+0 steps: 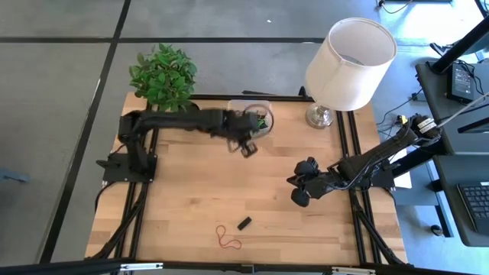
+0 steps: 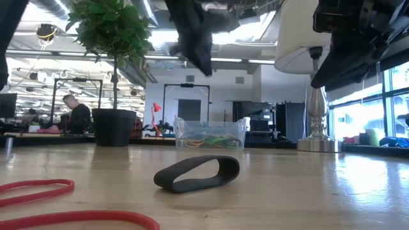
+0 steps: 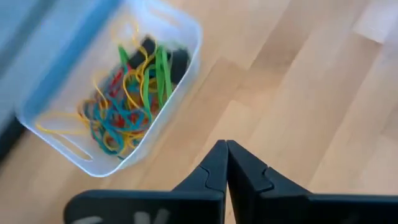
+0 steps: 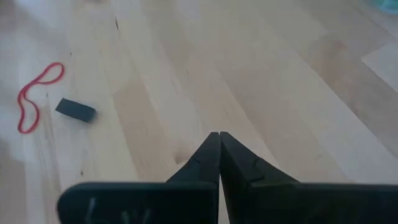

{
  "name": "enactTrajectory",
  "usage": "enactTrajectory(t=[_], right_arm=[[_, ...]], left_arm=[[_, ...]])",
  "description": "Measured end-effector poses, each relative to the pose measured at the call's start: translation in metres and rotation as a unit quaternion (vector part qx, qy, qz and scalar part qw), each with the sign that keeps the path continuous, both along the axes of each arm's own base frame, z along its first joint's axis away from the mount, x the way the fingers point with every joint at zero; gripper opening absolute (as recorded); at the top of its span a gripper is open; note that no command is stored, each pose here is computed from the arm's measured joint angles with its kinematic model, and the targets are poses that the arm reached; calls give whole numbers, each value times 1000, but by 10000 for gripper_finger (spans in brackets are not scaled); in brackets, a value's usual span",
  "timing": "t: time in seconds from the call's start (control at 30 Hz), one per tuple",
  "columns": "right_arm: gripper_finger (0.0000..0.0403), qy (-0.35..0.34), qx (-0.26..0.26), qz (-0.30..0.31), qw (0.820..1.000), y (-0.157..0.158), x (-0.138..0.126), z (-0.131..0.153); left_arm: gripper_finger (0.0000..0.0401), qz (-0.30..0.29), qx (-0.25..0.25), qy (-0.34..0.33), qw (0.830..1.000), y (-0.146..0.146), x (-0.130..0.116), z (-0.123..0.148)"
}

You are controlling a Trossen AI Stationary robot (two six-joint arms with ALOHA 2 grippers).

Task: Pick and place rubber bands into bin
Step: Put the black rubber band into the transparent bin

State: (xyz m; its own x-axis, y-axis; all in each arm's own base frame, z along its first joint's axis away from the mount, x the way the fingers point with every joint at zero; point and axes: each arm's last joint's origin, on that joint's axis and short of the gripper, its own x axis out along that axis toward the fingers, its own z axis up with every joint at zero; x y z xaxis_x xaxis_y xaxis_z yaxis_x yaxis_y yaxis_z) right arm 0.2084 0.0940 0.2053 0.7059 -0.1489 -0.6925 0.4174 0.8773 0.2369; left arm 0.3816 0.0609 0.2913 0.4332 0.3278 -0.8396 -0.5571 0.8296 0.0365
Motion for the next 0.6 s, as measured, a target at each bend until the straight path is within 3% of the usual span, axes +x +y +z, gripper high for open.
enactTrajectory(t=[0.1,0.27,0.4,0.5,0.6], right_arm=[[7,0,0,0,1000,0,0,0],[7,-3,4,-1,1000,0,0,0],[7,-2,11,48,999,3,2,2],[3,-42,23,63,997,8,9,6],[3,-71,2,82,994,15,20,11]], left_arm=[[1,-33,58,-25,997,-35,-6,9],[1,-116,82,-78,987,-75,-31,10],[1,-183,73,-157,968,-87,-62,4],[1,-223,62,-207,951,-90,-91,-6],[1,-244,54,-246,936,-90,-123,-18]])
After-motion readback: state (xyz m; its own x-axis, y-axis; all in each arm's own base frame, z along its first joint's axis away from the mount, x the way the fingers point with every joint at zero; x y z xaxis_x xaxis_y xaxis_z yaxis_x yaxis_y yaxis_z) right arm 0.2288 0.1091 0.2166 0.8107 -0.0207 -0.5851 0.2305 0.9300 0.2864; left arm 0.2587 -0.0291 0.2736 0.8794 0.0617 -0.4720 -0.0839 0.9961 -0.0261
